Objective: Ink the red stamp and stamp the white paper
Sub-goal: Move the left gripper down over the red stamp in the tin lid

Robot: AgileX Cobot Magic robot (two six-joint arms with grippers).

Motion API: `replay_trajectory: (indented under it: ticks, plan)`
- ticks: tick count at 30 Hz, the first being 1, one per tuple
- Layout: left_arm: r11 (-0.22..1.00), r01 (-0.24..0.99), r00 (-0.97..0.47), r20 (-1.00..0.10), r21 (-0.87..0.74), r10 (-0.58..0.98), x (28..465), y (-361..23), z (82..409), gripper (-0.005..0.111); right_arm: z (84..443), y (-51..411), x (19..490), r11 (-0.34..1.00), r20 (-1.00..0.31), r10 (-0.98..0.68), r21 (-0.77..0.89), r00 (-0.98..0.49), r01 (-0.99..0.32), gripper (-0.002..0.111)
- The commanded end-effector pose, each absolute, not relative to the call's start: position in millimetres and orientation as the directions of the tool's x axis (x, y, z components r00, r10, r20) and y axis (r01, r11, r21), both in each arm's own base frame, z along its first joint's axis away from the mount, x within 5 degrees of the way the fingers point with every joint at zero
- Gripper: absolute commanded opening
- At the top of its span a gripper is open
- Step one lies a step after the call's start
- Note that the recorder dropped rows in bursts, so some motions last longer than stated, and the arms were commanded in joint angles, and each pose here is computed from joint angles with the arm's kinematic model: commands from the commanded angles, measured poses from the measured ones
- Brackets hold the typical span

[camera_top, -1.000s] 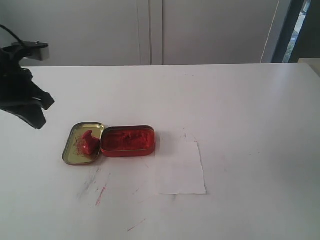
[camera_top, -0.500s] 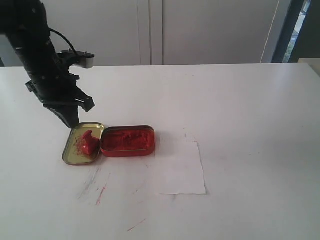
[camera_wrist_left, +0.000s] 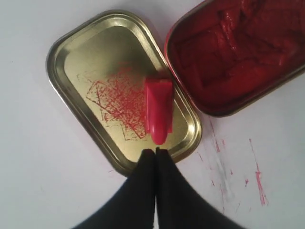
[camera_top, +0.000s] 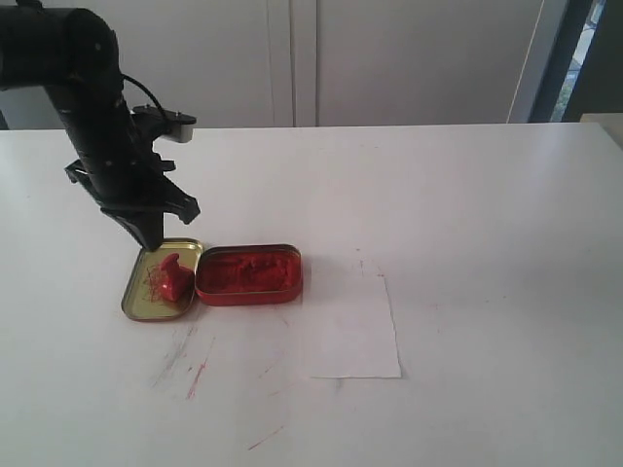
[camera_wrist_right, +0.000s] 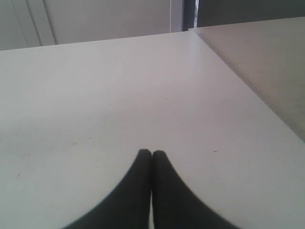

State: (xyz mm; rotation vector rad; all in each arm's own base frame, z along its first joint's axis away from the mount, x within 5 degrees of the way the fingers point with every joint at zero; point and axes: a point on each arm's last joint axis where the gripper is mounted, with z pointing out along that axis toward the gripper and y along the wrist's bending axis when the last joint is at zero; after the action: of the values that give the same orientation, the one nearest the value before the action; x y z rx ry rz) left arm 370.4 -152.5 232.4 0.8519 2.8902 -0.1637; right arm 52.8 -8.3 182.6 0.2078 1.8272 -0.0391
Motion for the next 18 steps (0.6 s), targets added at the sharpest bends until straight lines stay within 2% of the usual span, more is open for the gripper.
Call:
replay_trajectory:
  ticks: [1, 5, 7, 18]
  plan:
    - [0.836, 0.543, -0.837, -0.124, -0.081, 0.532, 371.4, -155.8, 224.6, 0.018, 182.5, -8.8, 52.9, 0.984, -0.965, 0.111, 0.073, -0.235, 0.165, 0.0]
    - [0.837, 0.541, -0.838, -0.137, -0.082, 0.528, 373.8, -157.1, 221.6, 0.038, 182.5, -8.8, 52.9, 0.984, -0.965, 0.111, 0.073, -0.235, 0.165, 0.0]
    - [0.837, 0.541, -0.837, -0.147, -0.08, 0.527, 374.7, -157.3, 221.7, 0.043, 182.5, -8.8, 52.9, 0.984, -0.965, 0.111, 0.073, -0.235, 0.165, 0.0]
    - [0.802, 0.585, -0.81, -0.14, -0.124, 0.57, 378.0, -163.3, 205.7, 0.043, 182.5, -8.8, 52.9, 0.984, -0.965, 0.111, 0.073, -0.235, 0.165, 0.0]
